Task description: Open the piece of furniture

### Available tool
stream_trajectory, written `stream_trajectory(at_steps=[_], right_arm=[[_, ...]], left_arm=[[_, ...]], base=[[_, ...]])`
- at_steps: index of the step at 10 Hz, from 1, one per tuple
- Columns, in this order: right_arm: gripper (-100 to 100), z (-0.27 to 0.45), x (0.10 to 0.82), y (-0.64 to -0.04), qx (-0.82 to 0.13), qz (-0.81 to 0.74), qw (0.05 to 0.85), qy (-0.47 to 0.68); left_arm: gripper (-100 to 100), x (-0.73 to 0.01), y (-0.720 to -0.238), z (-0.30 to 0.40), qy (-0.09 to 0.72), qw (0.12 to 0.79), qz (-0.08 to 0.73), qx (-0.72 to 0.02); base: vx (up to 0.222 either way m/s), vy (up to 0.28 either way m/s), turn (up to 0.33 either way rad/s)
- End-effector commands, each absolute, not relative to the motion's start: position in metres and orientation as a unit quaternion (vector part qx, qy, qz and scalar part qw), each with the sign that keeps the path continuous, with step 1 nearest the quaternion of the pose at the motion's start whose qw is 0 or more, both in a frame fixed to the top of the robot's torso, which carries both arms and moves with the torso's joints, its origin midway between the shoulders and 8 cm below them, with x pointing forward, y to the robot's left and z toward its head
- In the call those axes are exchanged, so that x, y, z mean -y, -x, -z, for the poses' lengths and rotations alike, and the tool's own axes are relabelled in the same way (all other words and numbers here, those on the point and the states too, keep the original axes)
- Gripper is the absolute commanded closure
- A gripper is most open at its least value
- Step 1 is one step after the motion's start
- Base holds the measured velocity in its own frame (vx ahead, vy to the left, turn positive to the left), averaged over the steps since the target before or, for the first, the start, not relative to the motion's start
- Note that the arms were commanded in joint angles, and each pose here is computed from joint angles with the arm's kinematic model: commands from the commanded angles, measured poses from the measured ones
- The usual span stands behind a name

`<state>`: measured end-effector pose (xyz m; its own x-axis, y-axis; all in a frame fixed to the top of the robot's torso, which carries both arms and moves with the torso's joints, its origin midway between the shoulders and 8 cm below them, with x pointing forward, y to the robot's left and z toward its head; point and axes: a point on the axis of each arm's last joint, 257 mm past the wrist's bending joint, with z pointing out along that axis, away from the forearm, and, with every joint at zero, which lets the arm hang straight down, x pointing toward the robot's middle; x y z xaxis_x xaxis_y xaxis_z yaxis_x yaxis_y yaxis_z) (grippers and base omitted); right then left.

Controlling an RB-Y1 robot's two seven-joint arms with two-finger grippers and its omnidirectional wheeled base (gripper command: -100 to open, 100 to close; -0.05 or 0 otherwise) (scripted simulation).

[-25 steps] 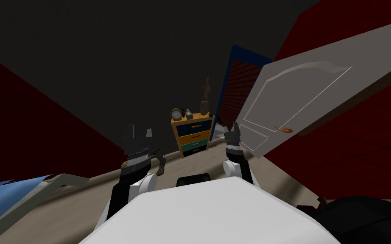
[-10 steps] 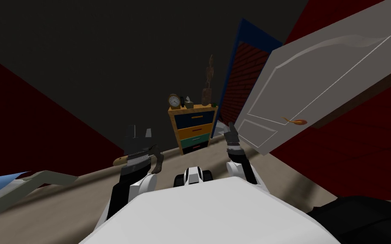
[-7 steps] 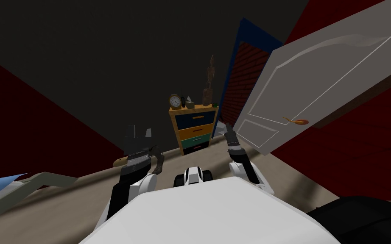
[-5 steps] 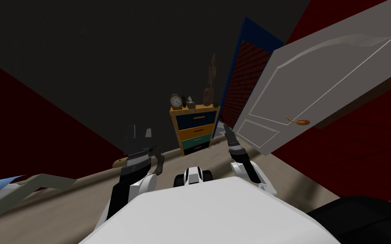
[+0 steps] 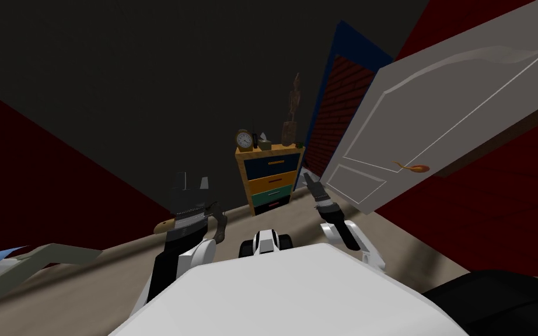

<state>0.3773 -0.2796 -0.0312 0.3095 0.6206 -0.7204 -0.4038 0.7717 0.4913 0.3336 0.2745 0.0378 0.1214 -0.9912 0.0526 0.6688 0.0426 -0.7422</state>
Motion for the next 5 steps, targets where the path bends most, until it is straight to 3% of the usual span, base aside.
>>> stream_trajectory(at_steps=[1,5], right_arm=[[-100,0.037,0.282,-0.380,-0.514,-0.262,0.814,-0.069],[-100,0.049,0.289,-0.386,-0.544,-0.153,0.825,0.006]], left_arm=[[0,-0.275,-0.334,-0.038,0.320,0.677,0.613,-0.252],[0,-0.275,-0.334,-0.038,0.320,0.677,0.613,-0.251]], base=[[0.040,0.057,-0.010],[0.041,0.068,-0.012]])
